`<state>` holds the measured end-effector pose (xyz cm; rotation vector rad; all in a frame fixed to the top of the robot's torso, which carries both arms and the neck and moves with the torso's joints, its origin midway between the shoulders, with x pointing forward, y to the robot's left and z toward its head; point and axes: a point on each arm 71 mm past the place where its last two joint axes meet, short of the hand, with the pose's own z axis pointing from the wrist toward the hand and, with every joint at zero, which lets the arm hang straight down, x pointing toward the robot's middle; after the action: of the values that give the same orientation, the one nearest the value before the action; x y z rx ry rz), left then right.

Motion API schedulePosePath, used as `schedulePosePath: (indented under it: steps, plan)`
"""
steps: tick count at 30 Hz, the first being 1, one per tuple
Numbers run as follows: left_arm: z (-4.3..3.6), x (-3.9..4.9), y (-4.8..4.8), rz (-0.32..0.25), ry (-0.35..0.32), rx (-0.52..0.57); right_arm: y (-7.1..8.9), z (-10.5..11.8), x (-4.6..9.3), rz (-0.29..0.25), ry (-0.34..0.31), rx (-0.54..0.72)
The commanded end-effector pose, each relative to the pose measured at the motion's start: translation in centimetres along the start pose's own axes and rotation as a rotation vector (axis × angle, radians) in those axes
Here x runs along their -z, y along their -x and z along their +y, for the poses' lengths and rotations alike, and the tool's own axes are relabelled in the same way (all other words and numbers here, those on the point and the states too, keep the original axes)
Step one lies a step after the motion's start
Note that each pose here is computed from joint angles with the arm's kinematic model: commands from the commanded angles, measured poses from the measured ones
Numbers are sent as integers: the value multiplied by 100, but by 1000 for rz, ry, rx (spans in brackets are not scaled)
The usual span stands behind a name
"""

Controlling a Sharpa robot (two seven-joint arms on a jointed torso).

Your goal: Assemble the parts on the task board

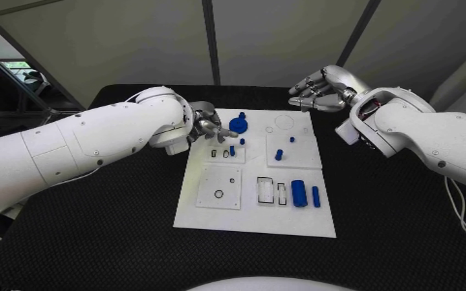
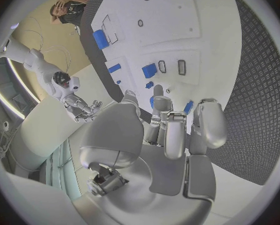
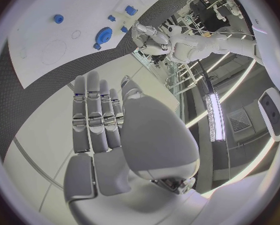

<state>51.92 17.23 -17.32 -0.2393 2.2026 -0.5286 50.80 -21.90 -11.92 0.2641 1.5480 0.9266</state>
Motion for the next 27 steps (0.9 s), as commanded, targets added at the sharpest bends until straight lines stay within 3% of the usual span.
schedulePosePath:
  steps: [1,15,27]
  plan:
    - [-10,-27,7,3,46,-81,7,27,-7,-13,1,2]
    - [-156,-115,-59,48,43,-137,-35,42,-37,5,-11,11]
    - [-222,-129,-103,79,31,-159,-56,48,-55,15,-15,12]
